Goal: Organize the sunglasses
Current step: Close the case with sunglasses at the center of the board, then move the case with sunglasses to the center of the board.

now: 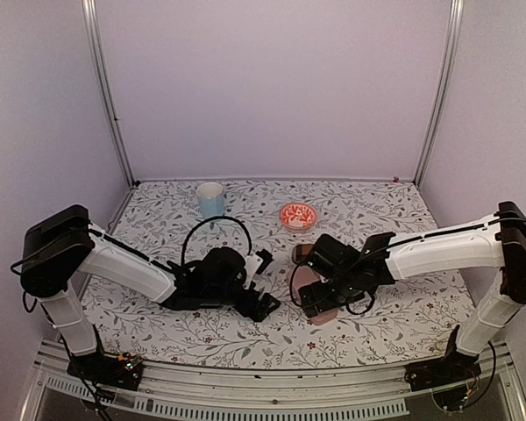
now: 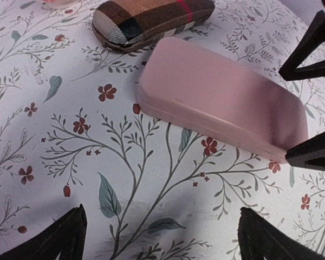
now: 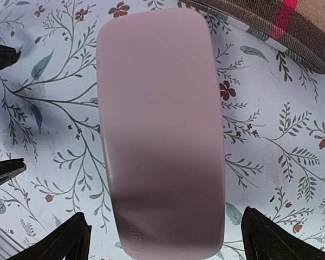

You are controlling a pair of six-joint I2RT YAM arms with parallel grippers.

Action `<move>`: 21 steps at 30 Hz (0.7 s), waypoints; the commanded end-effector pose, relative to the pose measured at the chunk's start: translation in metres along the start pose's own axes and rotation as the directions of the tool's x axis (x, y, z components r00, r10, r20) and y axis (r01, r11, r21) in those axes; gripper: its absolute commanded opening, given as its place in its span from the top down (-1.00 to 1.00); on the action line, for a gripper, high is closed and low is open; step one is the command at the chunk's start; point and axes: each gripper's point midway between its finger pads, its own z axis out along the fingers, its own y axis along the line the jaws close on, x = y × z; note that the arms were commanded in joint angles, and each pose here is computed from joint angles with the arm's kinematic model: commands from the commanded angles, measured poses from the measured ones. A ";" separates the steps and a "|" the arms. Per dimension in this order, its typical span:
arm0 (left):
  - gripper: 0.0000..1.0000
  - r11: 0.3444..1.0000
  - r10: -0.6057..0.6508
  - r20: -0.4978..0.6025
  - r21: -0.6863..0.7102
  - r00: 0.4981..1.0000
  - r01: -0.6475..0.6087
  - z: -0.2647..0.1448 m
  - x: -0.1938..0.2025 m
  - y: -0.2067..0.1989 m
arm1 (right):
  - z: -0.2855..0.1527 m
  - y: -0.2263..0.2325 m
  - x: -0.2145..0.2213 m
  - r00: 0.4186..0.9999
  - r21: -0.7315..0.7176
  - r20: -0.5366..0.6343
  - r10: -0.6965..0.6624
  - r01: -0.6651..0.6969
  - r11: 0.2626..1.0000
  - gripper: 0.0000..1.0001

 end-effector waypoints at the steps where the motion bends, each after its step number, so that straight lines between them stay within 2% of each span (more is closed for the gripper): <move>1: -0.97 0.999 -0.001 -0.004 -0.040 1.000 0.000 -0.006 0.001 0.011 | 0.008 -0.004 -0.007 0.998 0.066 -0.016 -0.055 0.056 0.996 -0.98; 5: -0.97 0.999 -0.002 -0.002 -0.039 1.000 0.002 -0.006 0.000 0.011 | 0.019 -0.001 -0.009 0.995 0.080 -0.039 -0.095 0.098 0.992 -1.00; 10: -0.98 0.999 -0.005 -0.001 -0.054 1.000 0.005 -0.008 0.000 0.015 | 0.031 0.000 -0.009 0.985 0.065 -0.077 -0.157 0.162 0.985 -0.85; 17: -0.98 0.991 -0.010 0.043 -0.136 0.999 0.016 -0.026 -0.013 0.032 | 0.034 0.012 -0.022 0.959 -0.015 -0.070 -0.276 0.275 0.961 -0.39; 19: -0.98 0.987 -0.016 0.060 -0.158 0.998 0.026 -0.033 -0.019 0.039 | 0.032 0.025 -0.025 0.931 -0.069 -0.056 -0.359 0.356 0.932 -0.25; 21: -0.98 0.981 -0.036 0.080 -0.190 0.996 0.050 -0.040 -0.024 0.048 | 0.033 0.038 -0.025 0.899 -0.110 -0.043 -0.435 0.429 0.897 -0.20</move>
